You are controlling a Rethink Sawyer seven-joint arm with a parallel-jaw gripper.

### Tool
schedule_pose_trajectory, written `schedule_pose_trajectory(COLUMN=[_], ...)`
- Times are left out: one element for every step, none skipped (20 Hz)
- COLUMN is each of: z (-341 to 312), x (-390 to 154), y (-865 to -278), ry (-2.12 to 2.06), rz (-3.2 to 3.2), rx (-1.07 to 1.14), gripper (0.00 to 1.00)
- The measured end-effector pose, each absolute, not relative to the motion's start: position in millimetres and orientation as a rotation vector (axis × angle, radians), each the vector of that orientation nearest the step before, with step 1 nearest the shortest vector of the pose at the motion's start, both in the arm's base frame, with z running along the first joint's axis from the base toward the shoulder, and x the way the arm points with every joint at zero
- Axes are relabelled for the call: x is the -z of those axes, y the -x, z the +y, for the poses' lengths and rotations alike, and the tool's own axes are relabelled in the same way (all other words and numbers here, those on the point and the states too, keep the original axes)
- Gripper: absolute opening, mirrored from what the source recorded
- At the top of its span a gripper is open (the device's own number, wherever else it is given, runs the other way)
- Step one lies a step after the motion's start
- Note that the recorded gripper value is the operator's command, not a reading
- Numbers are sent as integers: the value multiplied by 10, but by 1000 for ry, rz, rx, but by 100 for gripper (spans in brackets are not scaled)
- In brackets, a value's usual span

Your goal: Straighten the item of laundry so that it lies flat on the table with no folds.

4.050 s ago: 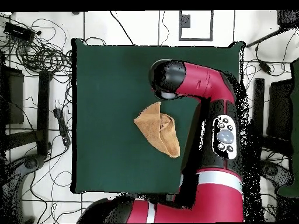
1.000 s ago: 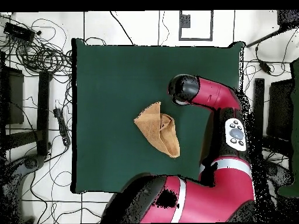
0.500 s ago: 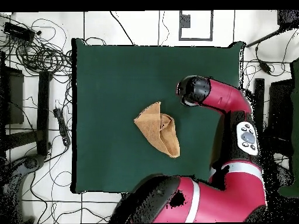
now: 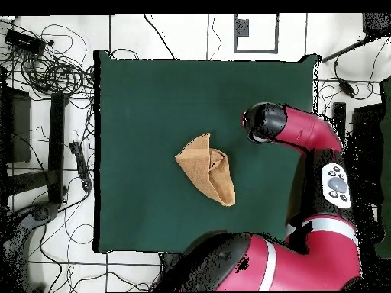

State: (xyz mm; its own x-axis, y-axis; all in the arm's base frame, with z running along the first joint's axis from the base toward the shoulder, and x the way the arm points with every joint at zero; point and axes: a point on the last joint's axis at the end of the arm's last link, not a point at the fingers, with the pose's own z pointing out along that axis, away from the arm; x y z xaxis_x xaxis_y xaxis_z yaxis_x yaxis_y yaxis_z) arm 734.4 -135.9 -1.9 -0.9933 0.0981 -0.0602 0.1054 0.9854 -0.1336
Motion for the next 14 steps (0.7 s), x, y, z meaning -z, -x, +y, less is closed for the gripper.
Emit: schedule_pose_trajectory(z=[-1347,-1319,-1296,-1265,-1234,-1204,-1174,-1126,-1040,-977,-914,-873,-805,-740], x=[-6,-43,-61,-73,-85,-92,-98,-109,-128,-141,-153,-159,-169,-175], y=[-7356,-7378,-7392,-7401,-7410,-7417,-7423,-7433,-7448,-7459,-7470,-7477,-7487,-7497], ry=[-150,-142,-136,-129,-123,-117,-111,-101,-84,-71,-58,-50,-36,-23], rz=[3073,3068,3065,3064,3063,3063,3064,3064,3065,3065,3065,3065,3065,3065], rx=[216,219,220,221,221,221,221,220,220,219,219,219,218,218], gripper=[100,100,100,100,100,100,100,100,100,100,100,100,100,100])
